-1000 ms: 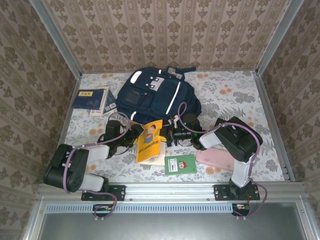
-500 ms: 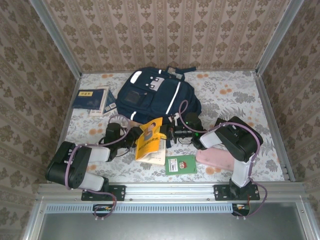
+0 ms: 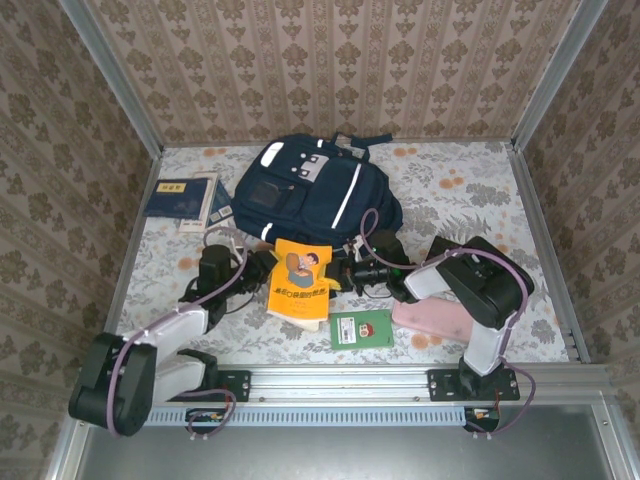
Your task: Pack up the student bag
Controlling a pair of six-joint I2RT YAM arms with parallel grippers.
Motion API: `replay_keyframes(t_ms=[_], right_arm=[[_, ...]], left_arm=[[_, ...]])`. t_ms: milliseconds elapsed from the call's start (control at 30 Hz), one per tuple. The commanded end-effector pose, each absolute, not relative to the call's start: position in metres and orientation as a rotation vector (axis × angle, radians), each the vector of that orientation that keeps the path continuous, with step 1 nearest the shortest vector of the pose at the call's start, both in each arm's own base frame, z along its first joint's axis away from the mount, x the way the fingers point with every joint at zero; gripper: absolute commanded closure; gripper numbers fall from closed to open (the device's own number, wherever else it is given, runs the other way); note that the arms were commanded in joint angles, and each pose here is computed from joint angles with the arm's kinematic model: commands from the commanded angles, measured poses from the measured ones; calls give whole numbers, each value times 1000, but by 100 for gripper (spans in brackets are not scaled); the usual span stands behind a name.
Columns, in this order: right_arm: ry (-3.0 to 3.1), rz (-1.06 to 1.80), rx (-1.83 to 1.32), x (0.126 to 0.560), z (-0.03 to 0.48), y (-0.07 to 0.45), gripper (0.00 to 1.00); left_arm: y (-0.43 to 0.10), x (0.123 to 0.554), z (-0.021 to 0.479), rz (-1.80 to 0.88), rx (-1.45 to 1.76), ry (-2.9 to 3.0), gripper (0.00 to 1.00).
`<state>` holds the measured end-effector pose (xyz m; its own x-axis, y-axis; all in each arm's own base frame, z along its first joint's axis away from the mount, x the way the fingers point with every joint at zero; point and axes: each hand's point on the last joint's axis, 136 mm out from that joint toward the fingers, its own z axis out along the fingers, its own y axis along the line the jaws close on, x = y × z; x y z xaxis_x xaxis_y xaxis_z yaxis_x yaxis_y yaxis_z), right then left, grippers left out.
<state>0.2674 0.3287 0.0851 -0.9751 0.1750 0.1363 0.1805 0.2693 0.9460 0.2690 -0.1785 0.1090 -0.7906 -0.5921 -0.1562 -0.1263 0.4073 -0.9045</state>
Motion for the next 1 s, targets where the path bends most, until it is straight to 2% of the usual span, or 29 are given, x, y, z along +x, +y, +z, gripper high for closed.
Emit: replay_keyframes(t_ms=[0, 33, 167, 233, 300, 567, 867, 967], right_arm=[[-2615, -1849, -309, 272, 96, 325, 58], [-2656, -1827, -309, 272, 98, 321, 48], [-2808, -1723, -260, 271, 111, 312, 21], [-2851, -1721, -245, 271, 122, 310, 9], [-2853, -1739, -240, 271, 131, 312, 2], [-2807, -1837, -263, 280, 152, 327, 0], [-2334, -2429, -204, 290, 228, 352, 0], [-2250, -2518, -201, 288, 242, 350, 4]], left_arm=[[-180, 272, 140, -1364, -539, 2155, 98], [-178, 273, 145, -1359, -538, 2140, 100], [-173, 276, 174, -1358, -534, 2063, 100], [-173, 278, 191, -1371, -527, 2019, 100], [-173, 280, 208, -1394, -527, 1980, 100], [-189, 282, 272, -1534, -481, 1851, 100], [-197, 277, 305, -1593, -443, 1788, 100], [-196, 277, 303, -1586, -450, 1787, 100]])
